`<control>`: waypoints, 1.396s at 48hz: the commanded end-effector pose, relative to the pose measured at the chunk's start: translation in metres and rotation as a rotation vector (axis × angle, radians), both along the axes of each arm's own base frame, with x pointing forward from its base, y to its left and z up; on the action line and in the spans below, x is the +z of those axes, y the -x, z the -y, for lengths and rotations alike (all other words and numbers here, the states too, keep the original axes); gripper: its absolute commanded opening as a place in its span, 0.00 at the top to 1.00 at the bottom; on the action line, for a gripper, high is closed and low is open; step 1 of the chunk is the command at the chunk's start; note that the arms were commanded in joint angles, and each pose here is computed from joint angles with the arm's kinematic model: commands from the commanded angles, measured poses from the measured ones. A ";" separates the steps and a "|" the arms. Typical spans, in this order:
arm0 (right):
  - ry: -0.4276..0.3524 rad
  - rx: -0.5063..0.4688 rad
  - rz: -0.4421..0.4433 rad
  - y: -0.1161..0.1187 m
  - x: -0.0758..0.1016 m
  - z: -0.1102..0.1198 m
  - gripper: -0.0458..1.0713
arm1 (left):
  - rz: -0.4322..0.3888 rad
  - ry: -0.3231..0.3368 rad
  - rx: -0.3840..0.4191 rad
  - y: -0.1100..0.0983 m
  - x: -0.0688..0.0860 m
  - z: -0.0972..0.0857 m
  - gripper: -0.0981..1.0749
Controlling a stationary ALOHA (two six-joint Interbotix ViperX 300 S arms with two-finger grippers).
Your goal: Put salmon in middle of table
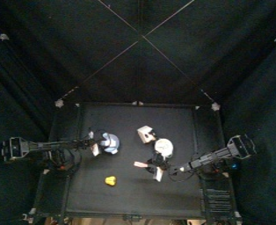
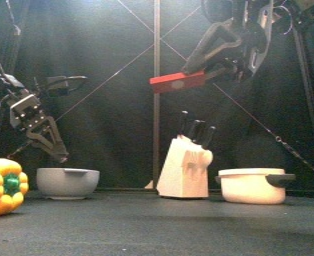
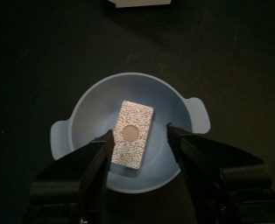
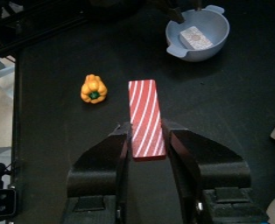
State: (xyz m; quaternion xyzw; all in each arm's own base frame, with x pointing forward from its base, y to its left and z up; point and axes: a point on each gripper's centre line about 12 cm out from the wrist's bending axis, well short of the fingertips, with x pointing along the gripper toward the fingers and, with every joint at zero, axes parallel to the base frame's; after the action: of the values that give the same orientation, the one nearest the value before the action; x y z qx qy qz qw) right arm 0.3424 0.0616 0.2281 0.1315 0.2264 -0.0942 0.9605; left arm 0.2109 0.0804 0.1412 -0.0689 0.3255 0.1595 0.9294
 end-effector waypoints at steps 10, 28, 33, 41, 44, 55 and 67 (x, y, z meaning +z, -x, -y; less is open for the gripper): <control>-0.152 -0.092 0.009 0.000 0.013 0.002 0.61 | 0.028 -0.006 -0.004 -0.006 0.007 -0.001 0.18; -0.383 -0.429 -0.147 0.007 -0.024 0.024 0.61 | 0.023 -0.006 -0.004 -0.005 0.006 -0.001 0.18; -0.409 -0.501 -0.194 -0.003 -0.035 0.022 0.61 | 0.021 -0.004 -0.003 -0.005 0.006 -0.001 0.18; -0.377 -0.711 -0.279 -0.027 -0.047 0.020 0.61 | 0.019 -0.005 -0.005 -0.005 0.006 -0.001 0.18; -0.333 -0.755 -0.286 -0.033 -0.046 0.014 0.61 | 0.019 -0.004 -0.004 -0.005 0.006 -0.001 0.18; -0.191 -0.852 -0.339 -0.063 -0.074 -0.016 0.59 | 0.020 -0.003 -0.003 -0.005 0.006 -0.001 0.18; -0.104 -0.928 -0.359 -0.086 -0.088 -0.029 0.48 | 0.019 0.003 0.002 -0.005 0.005 0.000 0.18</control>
State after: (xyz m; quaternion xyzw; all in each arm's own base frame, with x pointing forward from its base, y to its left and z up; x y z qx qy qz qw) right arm 0.4187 0.0882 0.1221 0.2399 0.3271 -0.5157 0.7546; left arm 0.2112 0.0795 0.1411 -0.0737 0.3251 0.1600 0.9291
